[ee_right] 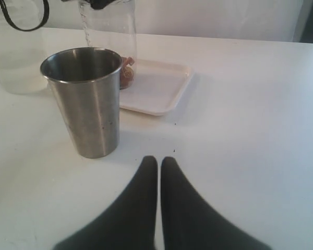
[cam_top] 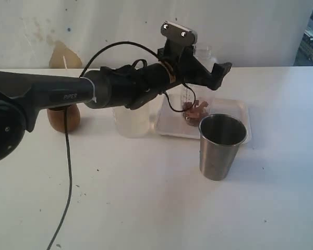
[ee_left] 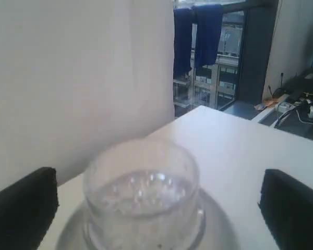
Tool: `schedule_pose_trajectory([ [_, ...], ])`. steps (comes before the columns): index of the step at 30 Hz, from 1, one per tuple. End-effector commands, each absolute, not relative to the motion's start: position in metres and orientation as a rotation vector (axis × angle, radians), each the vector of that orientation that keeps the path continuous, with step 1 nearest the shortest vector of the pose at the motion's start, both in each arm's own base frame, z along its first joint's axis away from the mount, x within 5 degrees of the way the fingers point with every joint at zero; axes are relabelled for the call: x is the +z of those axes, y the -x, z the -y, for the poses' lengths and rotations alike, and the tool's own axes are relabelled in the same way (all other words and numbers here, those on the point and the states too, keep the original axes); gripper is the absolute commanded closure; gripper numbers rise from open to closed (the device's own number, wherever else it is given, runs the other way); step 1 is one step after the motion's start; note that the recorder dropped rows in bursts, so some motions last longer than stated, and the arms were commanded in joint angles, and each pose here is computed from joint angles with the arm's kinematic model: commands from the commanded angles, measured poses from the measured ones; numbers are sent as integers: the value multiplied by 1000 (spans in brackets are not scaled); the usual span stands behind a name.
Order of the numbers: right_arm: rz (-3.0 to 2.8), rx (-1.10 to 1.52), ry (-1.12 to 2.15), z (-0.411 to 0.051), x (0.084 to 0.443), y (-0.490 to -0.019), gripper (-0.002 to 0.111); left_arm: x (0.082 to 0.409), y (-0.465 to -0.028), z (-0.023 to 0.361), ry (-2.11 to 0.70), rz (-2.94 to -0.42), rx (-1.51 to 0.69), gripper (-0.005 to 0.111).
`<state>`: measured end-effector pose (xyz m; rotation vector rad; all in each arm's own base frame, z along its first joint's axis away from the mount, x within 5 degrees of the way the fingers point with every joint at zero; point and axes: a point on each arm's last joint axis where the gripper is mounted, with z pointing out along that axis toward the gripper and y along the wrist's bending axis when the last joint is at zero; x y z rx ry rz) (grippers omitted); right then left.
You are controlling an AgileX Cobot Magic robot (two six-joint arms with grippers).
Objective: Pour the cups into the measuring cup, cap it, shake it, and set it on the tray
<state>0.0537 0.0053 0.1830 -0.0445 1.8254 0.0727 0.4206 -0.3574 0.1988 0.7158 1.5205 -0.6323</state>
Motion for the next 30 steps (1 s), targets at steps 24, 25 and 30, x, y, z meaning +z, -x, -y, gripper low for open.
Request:
schedule_pose_trajectory([
  [24,-1818,75,38,-5,183,-53,106,366,-338,276,-530,-1727,-516,107],
  [25,-1818,75,38,-5,183,-53,106,365,-329,273,-540,-1719,-529,107],
  [30,-1818,75,38,-5,183,-53,106,367,-287,242,-555,-1685,-564,107],
])
